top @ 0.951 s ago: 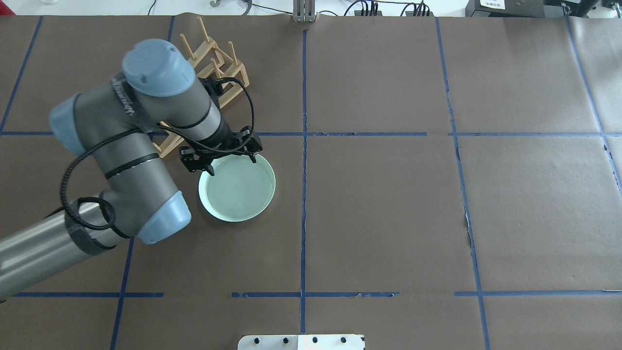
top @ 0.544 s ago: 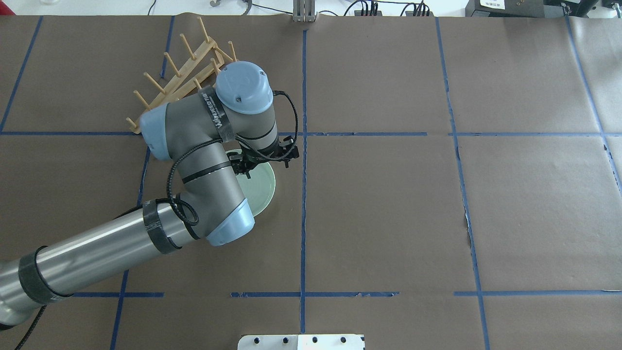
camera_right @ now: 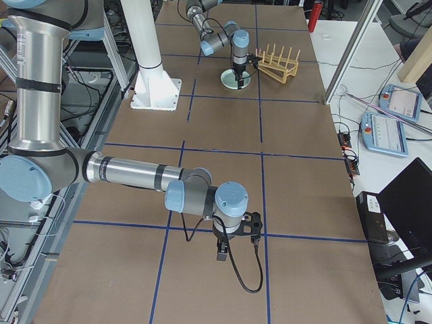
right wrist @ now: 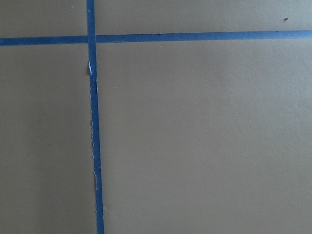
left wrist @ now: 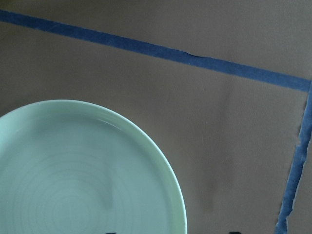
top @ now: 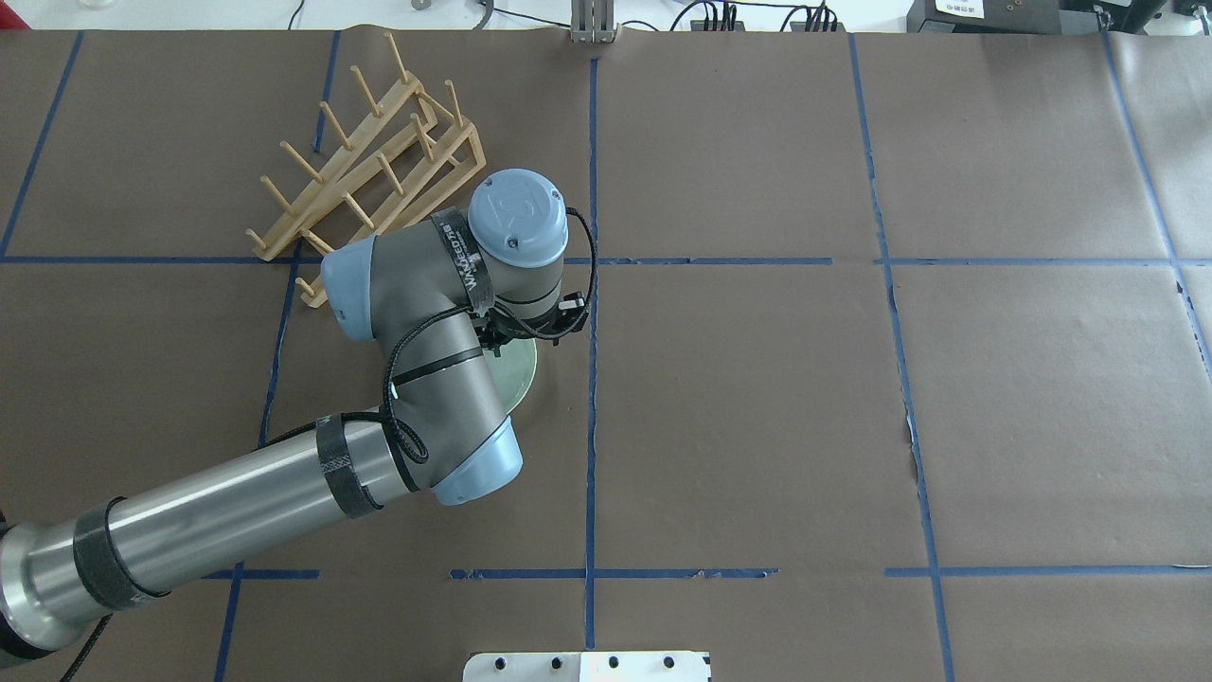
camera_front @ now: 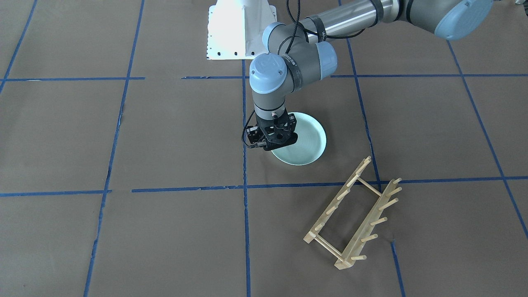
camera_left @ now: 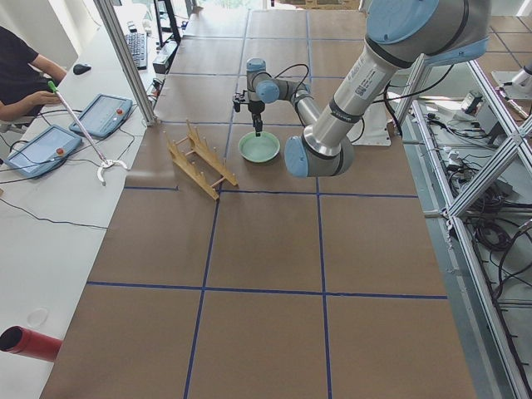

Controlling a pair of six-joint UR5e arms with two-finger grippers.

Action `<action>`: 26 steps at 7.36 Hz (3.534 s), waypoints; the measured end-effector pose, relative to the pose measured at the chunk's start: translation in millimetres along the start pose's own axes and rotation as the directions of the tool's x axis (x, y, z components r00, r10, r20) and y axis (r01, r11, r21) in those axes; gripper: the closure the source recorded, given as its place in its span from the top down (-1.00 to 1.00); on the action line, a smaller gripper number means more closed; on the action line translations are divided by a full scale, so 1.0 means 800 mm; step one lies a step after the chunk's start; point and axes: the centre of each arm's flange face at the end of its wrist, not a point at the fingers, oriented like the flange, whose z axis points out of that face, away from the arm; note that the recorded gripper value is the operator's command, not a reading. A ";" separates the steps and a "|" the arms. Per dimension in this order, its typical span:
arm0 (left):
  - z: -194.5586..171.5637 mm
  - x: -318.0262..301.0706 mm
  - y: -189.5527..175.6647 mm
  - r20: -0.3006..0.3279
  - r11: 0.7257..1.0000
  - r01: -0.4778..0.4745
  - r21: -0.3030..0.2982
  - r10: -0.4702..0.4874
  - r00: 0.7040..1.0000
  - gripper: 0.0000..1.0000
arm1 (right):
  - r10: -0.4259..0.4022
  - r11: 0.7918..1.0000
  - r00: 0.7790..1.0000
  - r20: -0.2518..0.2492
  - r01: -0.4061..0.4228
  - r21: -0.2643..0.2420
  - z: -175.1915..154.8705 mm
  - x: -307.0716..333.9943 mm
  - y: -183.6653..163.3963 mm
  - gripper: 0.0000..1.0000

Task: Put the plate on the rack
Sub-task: 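Lower the left gripper and close it on the plate's edge, then lift the plate with the left gripper toward the rack's far side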

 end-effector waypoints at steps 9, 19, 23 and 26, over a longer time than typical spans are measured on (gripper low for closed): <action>0.013 -0.001 0.020 0.008 1.000 -0.020 -0.011 0.020 1.000 -1.00 | 0.000 1.000 1.000 0.000 0.000 0.000 0.000 0.000 0.000 1.00; -0.339 -0.202 -0.149 -0.805 0.915 0.398 0.065 -0.187 0.563 -1.00 | 0.000 1.000 1.000 0.000 0.000 0.000 0.000 0.000 0.000 1.00; -0.315 -0.284 -0.210 -0.951 0.856 0.514 0.062 -0.106 0.292 -1.00 | 0.001 1.000 1.000 0.000 -0.001 -0.001 0.001 0.000 0.000 1.00; -0.283 -0.304 -0.245 -0.976 0.799 0.600 0.035 -0.103 0.194 -1.00 | 0.000 1.000 1.000 0.000 0.000 0.000 0.000 0.000 0.000 1.00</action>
